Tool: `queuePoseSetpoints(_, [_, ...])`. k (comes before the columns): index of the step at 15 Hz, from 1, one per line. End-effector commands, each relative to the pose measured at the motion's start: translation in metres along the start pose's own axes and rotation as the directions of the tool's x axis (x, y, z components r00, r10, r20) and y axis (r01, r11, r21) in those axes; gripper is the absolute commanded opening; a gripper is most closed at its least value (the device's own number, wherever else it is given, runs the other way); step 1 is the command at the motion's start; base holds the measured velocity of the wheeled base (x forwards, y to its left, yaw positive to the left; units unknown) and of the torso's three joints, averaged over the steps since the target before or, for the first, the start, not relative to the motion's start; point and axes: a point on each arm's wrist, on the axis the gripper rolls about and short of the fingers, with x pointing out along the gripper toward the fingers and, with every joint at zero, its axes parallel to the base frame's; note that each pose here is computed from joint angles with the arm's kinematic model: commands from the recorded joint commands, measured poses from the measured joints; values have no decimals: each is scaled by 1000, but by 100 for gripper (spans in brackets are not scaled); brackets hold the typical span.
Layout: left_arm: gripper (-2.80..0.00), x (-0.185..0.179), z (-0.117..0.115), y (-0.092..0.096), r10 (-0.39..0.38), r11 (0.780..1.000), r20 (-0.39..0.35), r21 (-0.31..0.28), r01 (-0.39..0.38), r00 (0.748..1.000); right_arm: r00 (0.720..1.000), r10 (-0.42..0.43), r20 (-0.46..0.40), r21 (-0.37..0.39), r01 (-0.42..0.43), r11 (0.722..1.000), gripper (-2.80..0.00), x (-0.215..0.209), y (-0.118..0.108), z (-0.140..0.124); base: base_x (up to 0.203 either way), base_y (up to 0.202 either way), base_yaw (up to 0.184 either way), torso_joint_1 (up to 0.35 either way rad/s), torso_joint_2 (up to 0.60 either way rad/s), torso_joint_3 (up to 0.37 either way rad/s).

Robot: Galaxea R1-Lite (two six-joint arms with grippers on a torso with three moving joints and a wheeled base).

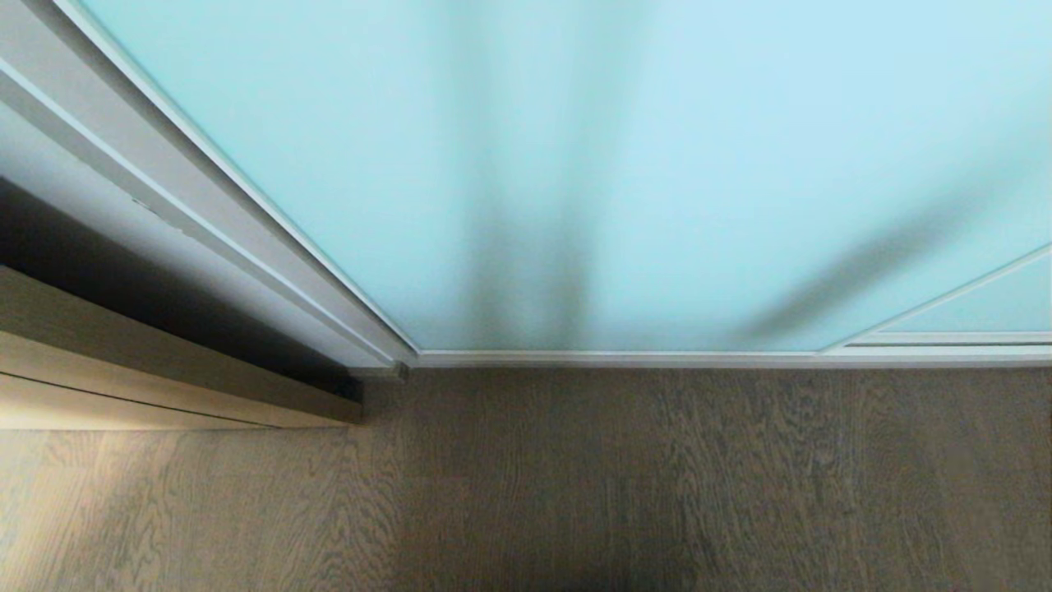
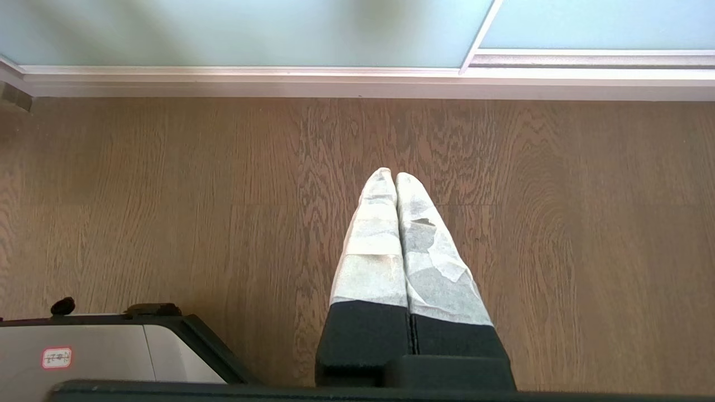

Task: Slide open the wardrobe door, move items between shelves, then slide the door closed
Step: Open the door

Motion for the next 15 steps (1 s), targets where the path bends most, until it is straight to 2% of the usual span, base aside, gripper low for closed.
queuePoseSetpoints(1, [-280, 0, 0, 0, 0, 1000, -1, 1, 0, 1000, 1000, -1, 0, 0, 1, 1000, -280, 0, 0, 0, 0, 0, 0, 0, 0, 0])
queuePoseSetpoints(15, [-280, 0, 0, 0, 0, 1000, -1, 1, 0, 1000, 1000, 1, 0, 0, -1, 1000, -280, 0, 0, 0, 0, 0, 0, 0, 0, 0])
